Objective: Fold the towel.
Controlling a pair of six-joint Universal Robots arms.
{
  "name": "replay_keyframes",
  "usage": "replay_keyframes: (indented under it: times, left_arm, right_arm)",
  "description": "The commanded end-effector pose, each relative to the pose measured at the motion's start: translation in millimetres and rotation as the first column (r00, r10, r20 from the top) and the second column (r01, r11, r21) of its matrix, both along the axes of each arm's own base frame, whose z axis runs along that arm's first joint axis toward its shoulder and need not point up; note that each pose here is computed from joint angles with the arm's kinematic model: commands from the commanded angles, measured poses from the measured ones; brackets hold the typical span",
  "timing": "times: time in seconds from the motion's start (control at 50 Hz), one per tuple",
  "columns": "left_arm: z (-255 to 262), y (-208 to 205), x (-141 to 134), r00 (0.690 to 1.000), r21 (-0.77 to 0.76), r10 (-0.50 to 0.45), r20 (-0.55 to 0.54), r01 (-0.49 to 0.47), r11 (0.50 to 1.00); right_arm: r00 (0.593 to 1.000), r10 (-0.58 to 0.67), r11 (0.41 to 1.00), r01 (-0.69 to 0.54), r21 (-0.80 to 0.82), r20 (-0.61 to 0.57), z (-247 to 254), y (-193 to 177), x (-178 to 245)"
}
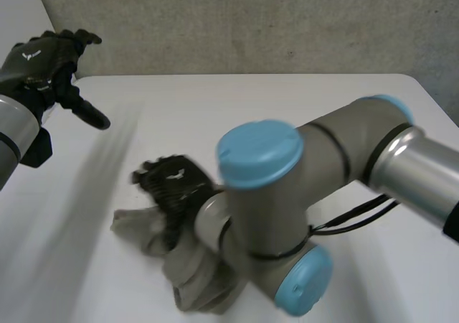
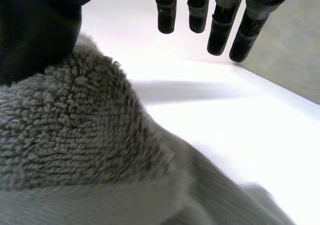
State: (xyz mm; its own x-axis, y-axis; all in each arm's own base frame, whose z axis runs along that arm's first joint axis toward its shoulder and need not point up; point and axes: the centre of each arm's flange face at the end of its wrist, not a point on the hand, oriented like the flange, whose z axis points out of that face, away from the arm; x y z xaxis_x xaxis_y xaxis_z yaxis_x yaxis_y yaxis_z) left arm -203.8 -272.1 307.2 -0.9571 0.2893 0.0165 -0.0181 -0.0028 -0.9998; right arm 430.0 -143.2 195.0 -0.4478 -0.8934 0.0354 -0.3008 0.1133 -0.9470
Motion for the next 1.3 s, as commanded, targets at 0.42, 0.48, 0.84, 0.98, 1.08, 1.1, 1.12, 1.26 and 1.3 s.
replay_keyframes:
  times: [0.42,0.48,0.84,0.98,1.08,1.1,1.12,1.26,1.3]
  left_arm:
    - [-94,81,-36,0.903,0.202,-0.368,0.221,0.327,0.923]
    - [-99,80,-43,0.898,0.184,-0.38,0.223,0.344,0.921]
    - [-137,94,-78,0.838,0.258,-0.492,0.237,0.434,0.863]
    - [-155,96,-81,0.843,0.303,-0.466,0.269,0.385,0.872]
    - [-158,94,-84,0.844,0.311,-0.463,0.27,0.379,0.872]
    - [-158,94,-84,0.844,0.311,-0.463,0.27,0.379,0.872]
    - [-158,93,-84,0.847,0.312,-0.461,0.266,0.377,0.872]
    - [-154,105,-92,0.83,0.298,-0.495,0.259,0.419,0.858]
    - [-153,108,-93,0.826,0.299,-0.5,0.259,0.424,0.855]
  right_arm:
    - [0.916,-0.265,0.964,0.249,-0.093,-0.302,-17,-93,-136]
    - [0.913,-0.266,0.964,0.251,-0.086,-0.309,-22,-94,-139]
    - [0.865,-0.42,0.907,0.395,-0.143,-0.274,-23,-125,-182]
    - [0.832,-0.472,0.88,0.426,-0.211,-0.292,-16,-140,-204]
    - [0.839,-0.457,0.888,0.411,-0.206,-0.297,-14,-130,-206]
    - [0.839,-0.451,0.891,0.406,-0.202,-0.305,-16,-126,-207]
    - [0.839,-0.444,0.896,0.402,-0.19,-0.316,-20,-122,-207]
    - [0.847,-0.417,0.909,0.38,-0.173,-0.329,-27,-111,-203]
    - [0.849,-0.415,0.909,0.377,-0.176,-0.328,-27,-111,-202]
